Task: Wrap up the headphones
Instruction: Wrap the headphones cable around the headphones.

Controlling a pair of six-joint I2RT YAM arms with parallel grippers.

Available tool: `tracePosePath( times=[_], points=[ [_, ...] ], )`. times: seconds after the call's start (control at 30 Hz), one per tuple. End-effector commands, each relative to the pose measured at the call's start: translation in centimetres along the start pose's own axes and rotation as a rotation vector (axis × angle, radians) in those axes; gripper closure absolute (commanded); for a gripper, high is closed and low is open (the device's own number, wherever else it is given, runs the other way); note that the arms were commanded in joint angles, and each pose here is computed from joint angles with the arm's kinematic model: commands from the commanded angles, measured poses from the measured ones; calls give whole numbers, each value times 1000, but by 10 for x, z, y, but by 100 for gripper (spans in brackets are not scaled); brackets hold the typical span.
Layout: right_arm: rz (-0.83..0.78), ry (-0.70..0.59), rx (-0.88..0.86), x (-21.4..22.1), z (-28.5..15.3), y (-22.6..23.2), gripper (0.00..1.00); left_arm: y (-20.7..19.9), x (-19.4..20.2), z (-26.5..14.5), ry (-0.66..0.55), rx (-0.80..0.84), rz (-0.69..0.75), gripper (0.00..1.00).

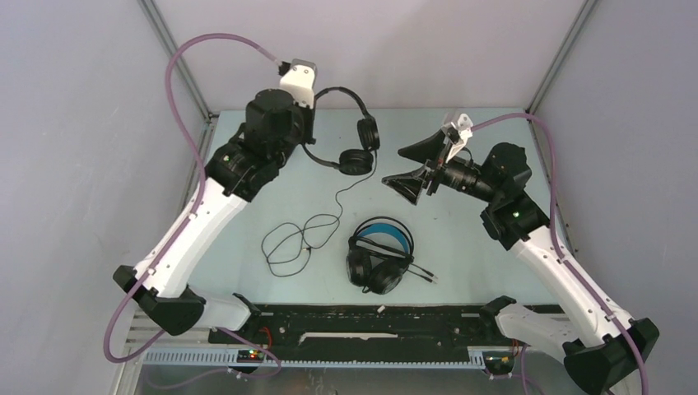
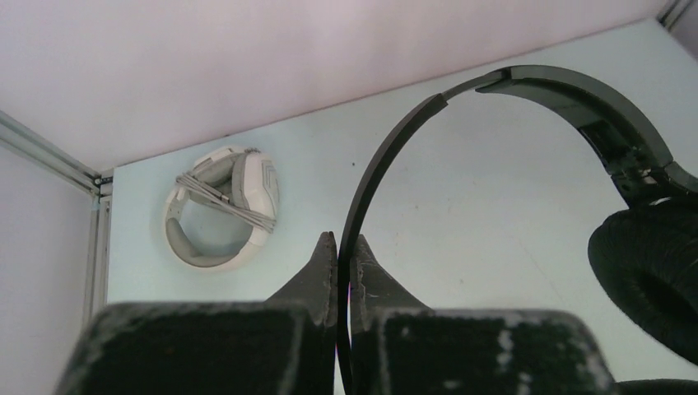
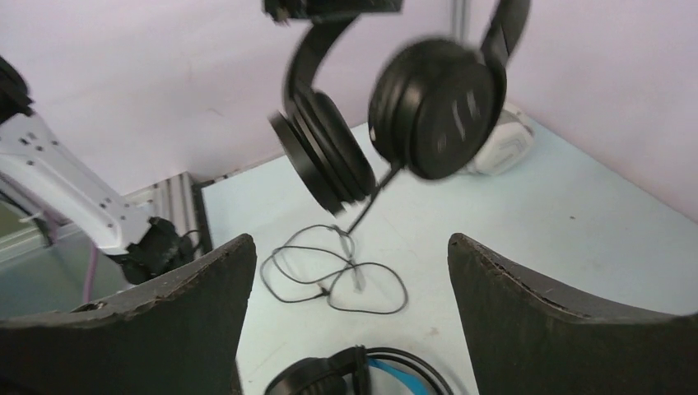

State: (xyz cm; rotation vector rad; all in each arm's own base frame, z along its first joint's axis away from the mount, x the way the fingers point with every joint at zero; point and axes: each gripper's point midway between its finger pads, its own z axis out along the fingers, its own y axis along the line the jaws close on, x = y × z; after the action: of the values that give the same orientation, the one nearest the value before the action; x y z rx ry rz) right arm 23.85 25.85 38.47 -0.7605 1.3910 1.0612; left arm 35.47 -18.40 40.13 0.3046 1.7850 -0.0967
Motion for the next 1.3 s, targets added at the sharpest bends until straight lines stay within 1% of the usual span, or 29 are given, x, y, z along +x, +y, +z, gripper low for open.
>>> tracePosePath(
  times=[0.0, 0.07, 0.13, 0.2, 0.3, 0.4, 0.63, 0.77, 0.87, 0.93, 1.0, 1.17, 1.27],
  points=[
    [-106, -21, 76, -3, -8, -14, 12, 16, -54, -25, -105, -17, -112, 100],
    [-152, -43, 76, -1, -8, -15, 12, 11, -65, -35, -132, 30, -140, 100],
    [-148, -72, 67, 5, -7, -16, 12, 4, -76, -46, -167, 89, -181, 100],
    [-120, -115, 31, 9, -4, -10, 13, -2, -86, -55, -198, 142, -209, 100],
    [-171, -180, -17, 16, 4, 5, 13, -8, -95, -66, -222, 195, -230, 100],
    [-208, -194, -68, 24, 18, 20, 12, -12, -101, -74, -236, 233, -252, 100],
    [-178, -224, -183, 40, 53, 50, 14, -21, -108, -86, -267, 308, -295, 100],
    [-158, -214, -115, 53, 67, 42, 15, -24, -108, -90, -273, 332, -313, 100],
    [-142, -203, -124, 60, 74, 41, 16, -24, -109, -94, -281, 337, -318, 100],
    [-133, -198, -141, 65, 77, 44, 17, -24, -111, -96, -287, 344, -325, 100],
    [-122, -197, -173, 70, 81, 49, 21, -25, -114, -98, -298, 354, -334, 100],
    [-88, -183, -231, 83, 88, 59, 34, -26, -117, -102, -309, 367, -350, 100],
    [-76, -208, -277, 86, 90, 68, 36, -24, -118, -104, -312, 363, -352, 100]
  ],
)
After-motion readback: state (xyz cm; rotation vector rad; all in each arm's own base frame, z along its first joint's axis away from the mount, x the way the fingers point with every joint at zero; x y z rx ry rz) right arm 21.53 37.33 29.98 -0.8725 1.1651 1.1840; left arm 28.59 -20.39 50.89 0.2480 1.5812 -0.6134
